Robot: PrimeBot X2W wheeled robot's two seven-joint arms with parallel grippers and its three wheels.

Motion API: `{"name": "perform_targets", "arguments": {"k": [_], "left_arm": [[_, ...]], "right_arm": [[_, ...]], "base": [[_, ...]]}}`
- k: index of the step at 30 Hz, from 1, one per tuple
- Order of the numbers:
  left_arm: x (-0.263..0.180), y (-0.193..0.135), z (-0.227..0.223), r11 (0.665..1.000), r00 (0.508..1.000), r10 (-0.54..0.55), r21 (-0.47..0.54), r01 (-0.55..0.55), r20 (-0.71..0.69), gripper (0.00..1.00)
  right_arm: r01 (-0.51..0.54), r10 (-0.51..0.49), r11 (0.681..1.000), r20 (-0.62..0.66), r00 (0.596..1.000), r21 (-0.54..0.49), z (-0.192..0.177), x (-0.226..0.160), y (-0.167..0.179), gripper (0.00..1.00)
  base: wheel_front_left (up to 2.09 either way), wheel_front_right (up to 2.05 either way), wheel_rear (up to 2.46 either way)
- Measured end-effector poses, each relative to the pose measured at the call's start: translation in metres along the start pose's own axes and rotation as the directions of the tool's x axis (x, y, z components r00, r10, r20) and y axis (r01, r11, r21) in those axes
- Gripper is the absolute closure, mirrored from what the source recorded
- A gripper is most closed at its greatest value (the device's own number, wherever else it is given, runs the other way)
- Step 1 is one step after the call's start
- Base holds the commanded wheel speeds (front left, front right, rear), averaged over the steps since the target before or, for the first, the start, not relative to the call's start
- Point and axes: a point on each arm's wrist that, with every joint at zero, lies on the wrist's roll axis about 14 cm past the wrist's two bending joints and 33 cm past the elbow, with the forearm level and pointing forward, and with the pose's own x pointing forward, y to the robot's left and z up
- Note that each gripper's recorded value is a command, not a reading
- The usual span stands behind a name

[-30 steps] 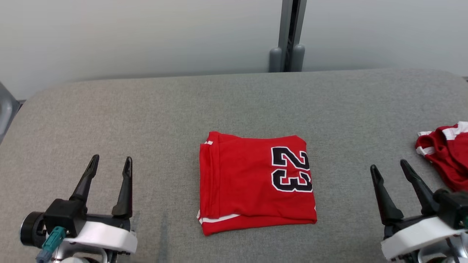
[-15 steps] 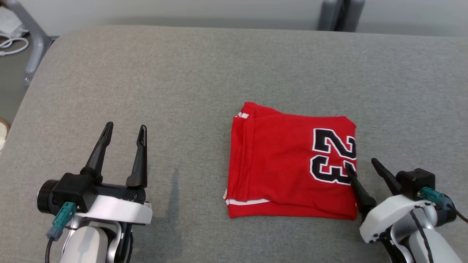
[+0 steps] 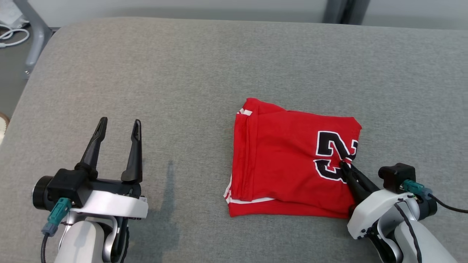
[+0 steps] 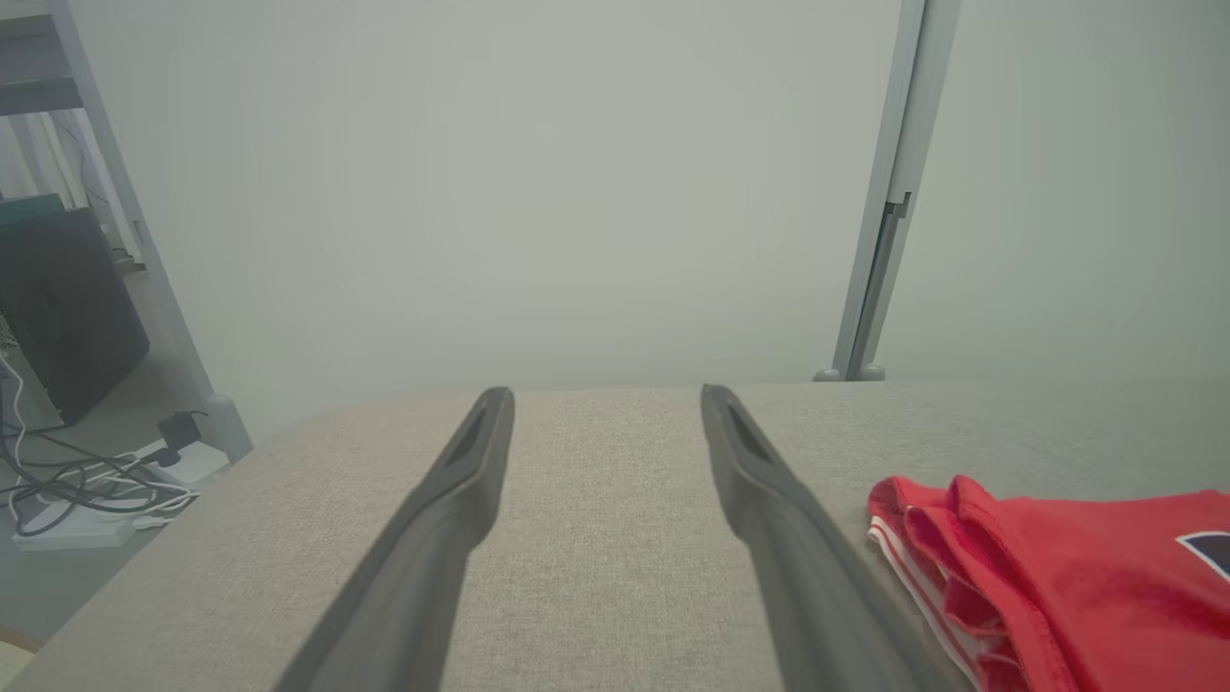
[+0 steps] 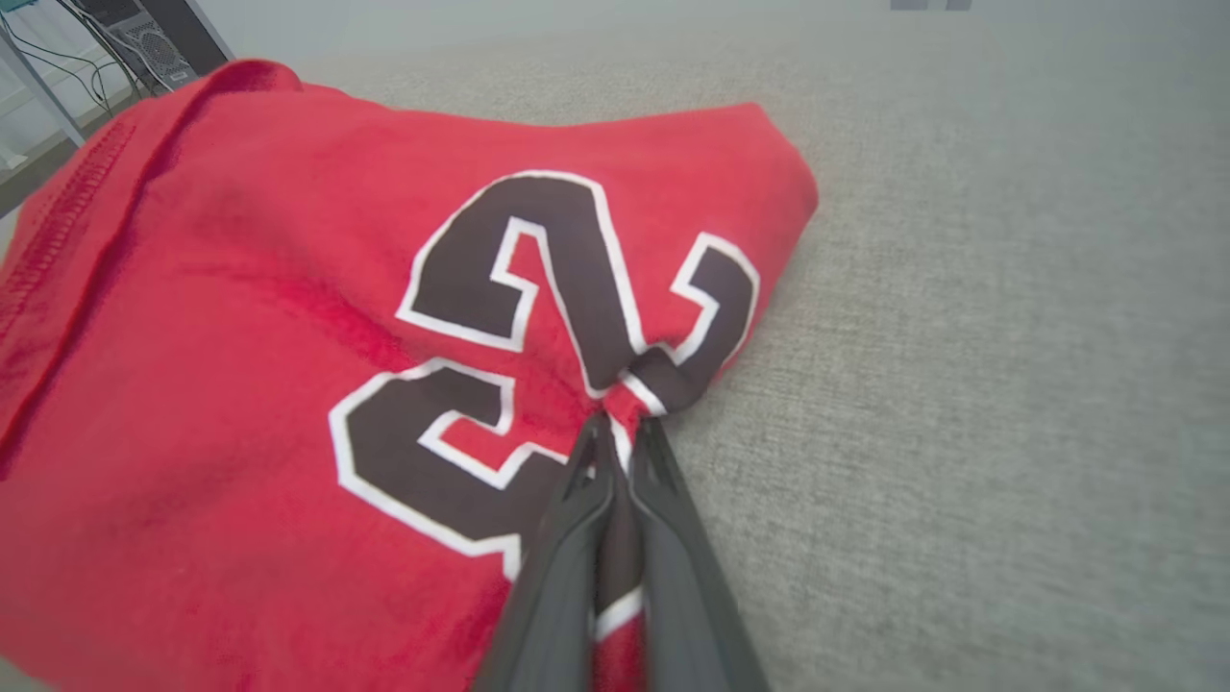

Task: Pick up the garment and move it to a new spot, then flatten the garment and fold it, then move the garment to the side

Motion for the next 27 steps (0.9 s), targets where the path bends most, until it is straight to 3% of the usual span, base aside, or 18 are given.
{"name": "perform_targets", "arguments": {"k": [7, 13, 19, 27], "left_arm": [[0.016, -0.022, 0.0, 0.997, 0.997, -0.072, -0.006, 0.072, 0.015, 0.0], [0.035, -0.059, -0.004, 0.984, 0.984, -0.177, -0.011, 0.177, 0.027, 0.0], [0.058, -0.106, -0.007, 0.952, 0.952, -0.305, -0.019, 0.306, 0.036, 0.0], [0.08, -0.148, -0.026, 0.913, 0.914, -0.405, -0.043, 0.405, 0.011, 0.0]], "right_arm": [[0.074, -0.073, 0.993, 0.017, 0.997, -0.089, 0.004, -0.031, -0.037, 1.0], [0.199, -0.195, 0.967, 0.04, 0.98, -0.157, 0.01, -0.073, -0.085, 1.0], [0.314, -0.304, 0.929, 0.081, 0.949, -0.195, 0.024, -0.107, -0.123, 1.0], [0.413, -0.357, 0.85, 0.217, 0.908, -0.327, 0.093, -0.122, -0.168, 1.0]], "base": [[0.0, 0.0, 0.0], [0.0, 0.0, 0.0], [0.0, 0.0, 0.0], [0.0, 0.0, 0.0]]}}
